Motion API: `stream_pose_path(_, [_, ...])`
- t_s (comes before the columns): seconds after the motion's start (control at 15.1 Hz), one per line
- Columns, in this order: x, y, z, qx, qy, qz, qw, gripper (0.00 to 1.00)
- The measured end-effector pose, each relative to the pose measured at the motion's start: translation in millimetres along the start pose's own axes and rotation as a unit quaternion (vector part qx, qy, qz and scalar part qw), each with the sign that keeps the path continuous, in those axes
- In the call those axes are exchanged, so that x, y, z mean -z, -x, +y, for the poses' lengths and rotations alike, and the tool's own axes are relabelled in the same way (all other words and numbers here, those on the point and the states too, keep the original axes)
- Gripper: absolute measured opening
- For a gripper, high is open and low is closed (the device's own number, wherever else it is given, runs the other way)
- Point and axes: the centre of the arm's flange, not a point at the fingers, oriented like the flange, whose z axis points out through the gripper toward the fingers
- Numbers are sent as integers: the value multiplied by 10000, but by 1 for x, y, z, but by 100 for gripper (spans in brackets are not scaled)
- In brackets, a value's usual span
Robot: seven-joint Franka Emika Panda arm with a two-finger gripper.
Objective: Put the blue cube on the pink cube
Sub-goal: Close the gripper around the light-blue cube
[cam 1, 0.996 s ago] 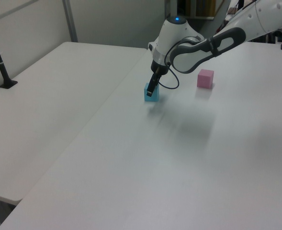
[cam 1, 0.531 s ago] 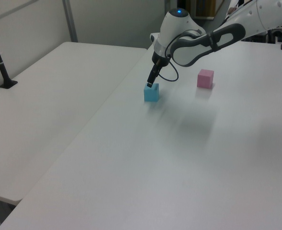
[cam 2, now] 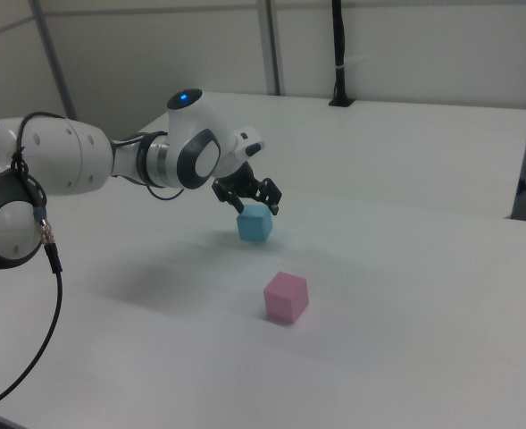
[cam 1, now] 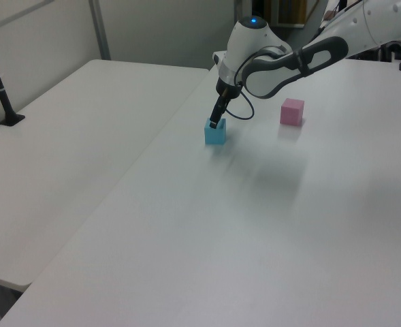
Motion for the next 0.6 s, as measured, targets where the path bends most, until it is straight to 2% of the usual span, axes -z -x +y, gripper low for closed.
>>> stream_pose_path(0.6, [-3,1,-2,12,-13,-26,10000,100])
